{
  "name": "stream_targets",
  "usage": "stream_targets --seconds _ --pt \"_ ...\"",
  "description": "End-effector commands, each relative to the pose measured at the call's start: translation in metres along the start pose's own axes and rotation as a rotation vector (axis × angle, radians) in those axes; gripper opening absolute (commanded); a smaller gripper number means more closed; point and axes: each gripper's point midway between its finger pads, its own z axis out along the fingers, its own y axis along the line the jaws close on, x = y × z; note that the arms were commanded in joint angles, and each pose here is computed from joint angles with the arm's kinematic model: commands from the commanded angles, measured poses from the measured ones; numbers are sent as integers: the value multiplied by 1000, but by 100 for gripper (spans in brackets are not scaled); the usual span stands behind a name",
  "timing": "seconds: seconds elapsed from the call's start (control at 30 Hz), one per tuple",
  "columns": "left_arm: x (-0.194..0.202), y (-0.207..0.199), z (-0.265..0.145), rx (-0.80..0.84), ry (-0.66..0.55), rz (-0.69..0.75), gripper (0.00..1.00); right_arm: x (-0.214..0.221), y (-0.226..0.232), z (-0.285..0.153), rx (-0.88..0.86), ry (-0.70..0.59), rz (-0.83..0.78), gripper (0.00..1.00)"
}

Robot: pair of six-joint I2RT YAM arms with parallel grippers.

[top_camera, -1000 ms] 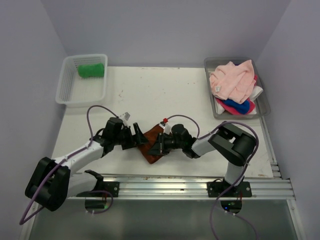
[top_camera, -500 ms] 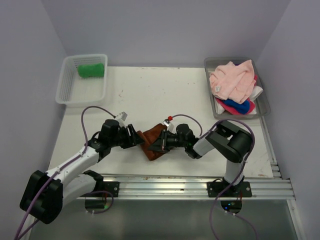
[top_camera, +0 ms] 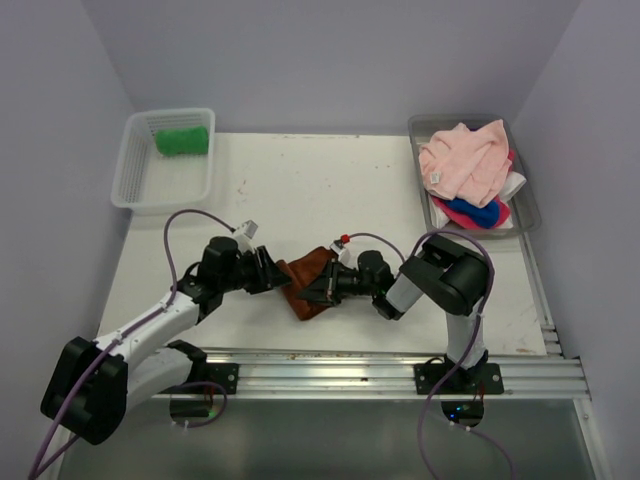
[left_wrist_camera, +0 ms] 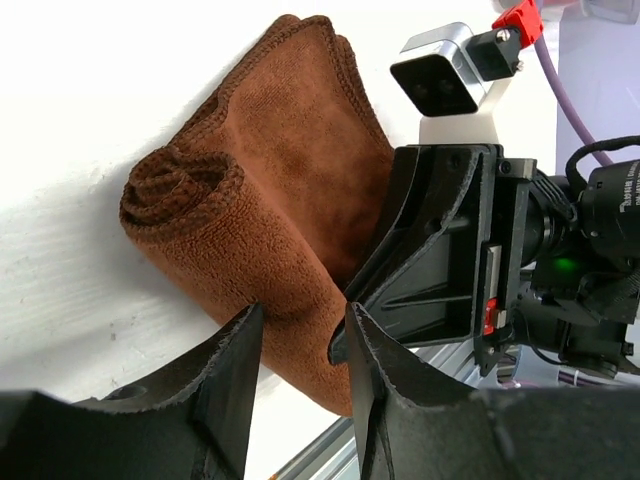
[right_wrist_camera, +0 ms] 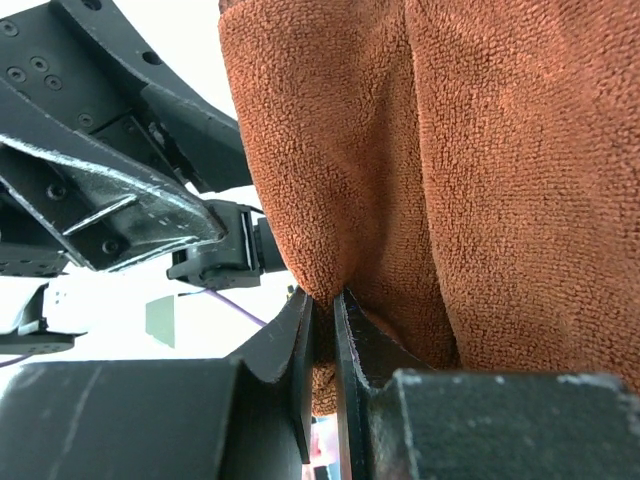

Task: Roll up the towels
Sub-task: Roll the towel

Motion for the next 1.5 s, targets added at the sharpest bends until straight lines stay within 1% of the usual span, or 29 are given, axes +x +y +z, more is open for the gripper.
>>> stream_targets --seconds 0.0,0.23,0.33,0.43,0.53,0.57,0.6,0.63,0.67,0.7,0.73,0.77,0.8,0.83,0.87,0.9,0.93,0.97,1.03,1.07,1.1,1.13,1.17,1.23,1.3,1.4,1.47 --pt "-13 -12 6 56 -33 24 42 -3 6 -2 -41 -9 -13 0" --pt "-19 -16 18 79 -31 30 42 -2 0 -4 -26 -12 -1 0" --pt "-23 -14 22 70 -36 21 41 -3 -2 -4 -21 -17 5 0" --pt "-23 -4 28 21 -29 3 41 -4 -2 -5 -17 -26 5 0" --pt "-21 7 35 -33 -11 -29 41 -6 1 -6 -7 -34 -2 8" --pt "-21 10 38 -49 -5 -47 41 -7 2 -5 -2 -37 -22 14" --pt "-20 12 40 -57 -1 -53 41 -9 10 -6 -8 -40 -45 18" --pt "-19 14 41 -63 3 -61 41 -10 3 -5 43 -42 -35 21" --pt "-19 15 43 -70 7 -74 40 -11 -1 -6 72 -41 -79 28" --pt "-19 17 44 -78 5 -79 40 -12 -2 -8 100 -46 -101 31" --pt "-18 19 44 -88 9 -84 40 -14 -6 -13 176 -60 -97 34" --pt "-20 21 45 -105 7 -87 41 -17 -10 -18 221 -72 -157 39" --pt "-19 24 46 -118 11 -92 40 -18 -13 -22 273 -81 -179 40" --pt "-16 27 47 -134 25 -99 40 -27 -18 -34 396 -134 -187 41" --pt "-16 28 47 -142 26 -106 40 -28 -21 -40 460 -139 -268 42" --pt "-15 29 48 -147 30 -115 40 -30 -22 -47 522 -157 -309 43" --pt "-13 32 48 -157 39 -122 41 -32 -12 -59 600 -176 -349 43" --pt "-13 32 48 -159 41 -131 41 -46 -12 -70 695 -236 -448 43" --pt "-11 33 49 -166 47 -139 41 -39 7 -75 797 -247 -594 43" --pt "-11 33 49 -165 48 -141 41 -47 13 -81 863 -287 -696 43" --pt "-10 34 49 -172 56 -144 41 -32 21 -74 869 -254 -774 43" --pt "-10 34 50 -175 59 -146 41 -30 34 -69 872 -253 -826 43" --pt "-11 33 50 -172 62 -142 41 -20 34 -64 903 -225 -922 43" --pt "-11 32 50 -173 67 -144 41 -10 46 -51 896 -196 -1009 43" --pt "-12 32 50 -175 65 -142 41 9 44 -36 890 -122 -1102 43" --pt "-12 32 50 -179 66 -141 41 29 49 -16 824 -55 -1164 42" --pt "-11 32 49 -179 68 -139 40 40 53 -5 770 -20 -1170 42"
